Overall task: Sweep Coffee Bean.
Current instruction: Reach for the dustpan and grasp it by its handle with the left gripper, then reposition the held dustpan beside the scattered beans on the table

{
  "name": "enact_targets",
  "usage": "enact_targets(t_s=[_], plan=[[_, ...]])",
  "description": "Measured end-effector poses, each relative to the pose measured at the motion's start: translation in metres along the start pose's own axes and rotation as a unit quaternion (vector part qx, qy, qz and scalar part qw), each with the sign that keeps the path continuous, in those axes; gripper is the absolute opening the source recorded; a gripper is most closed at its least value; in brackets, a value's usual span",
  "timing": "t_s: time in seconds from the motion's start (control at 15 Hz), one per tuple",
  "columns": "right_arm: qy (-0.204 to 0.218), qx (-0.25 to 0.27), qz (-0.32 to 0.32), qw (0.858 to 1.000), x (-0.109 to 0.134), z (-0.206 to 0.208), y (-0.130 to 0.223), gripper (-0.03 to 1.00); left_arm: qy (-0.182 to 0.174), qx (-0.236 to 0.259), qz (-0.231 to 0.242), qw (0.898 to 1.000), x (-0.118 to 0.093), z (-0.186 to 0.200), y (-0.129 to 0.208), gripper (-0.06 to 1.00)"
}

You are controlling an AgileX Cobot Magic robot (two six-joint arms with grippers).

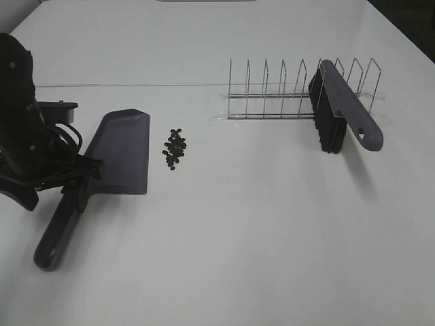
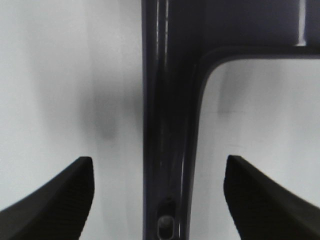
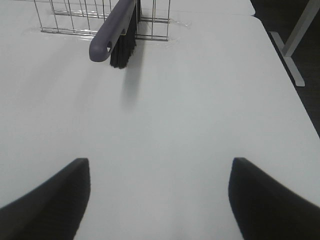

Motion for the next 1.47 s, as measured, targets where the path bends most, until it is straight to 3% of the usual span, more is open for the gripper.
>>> enact_targets(t_s=[0.87, 1.0, 1.13, 1.47], plan=[[0.000, 0.000, 0.000, 1.000, 0.000, 0.000, 0.000, 0.75, 0.000, -0.001, -0.010, 1.000, -0.001, -0.033, -0.006, 0.68], [0.000, 0.000, 0.000, 1.000, 0.000, 0.000, 0.000, 0.75, 0.000, 0.000, -0.010, 1.000, -0.001, -0.033, -0.006, 0.58], [0.000, 0.000, 0.000, 1.000, 0.000, 0.000, 0.000, 0.75, 0.000, 0.000, -0.010, 1.000, -0.001, -0.033, -0.006, 0.36], [0.000, 0.000, 0.000, 1.000, 0.000, 0.000, 0.000, 0.75, 0.000, 0.000, 0.016, 1.000, -0.001, -0.033, -0.006, 0.35]])
Point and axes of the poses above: a point on each arm's last joint axis where the gripper is mounted, z pointing back along that axis away from the gripper, x along the wrist's bending axis when the last joint is at zero, y = z × x, the point moved 3 cm from there along -z, pointing out along that axis toward the gripper, and after that the axes turned 4 degrees about -z, right-handed, at the moved point
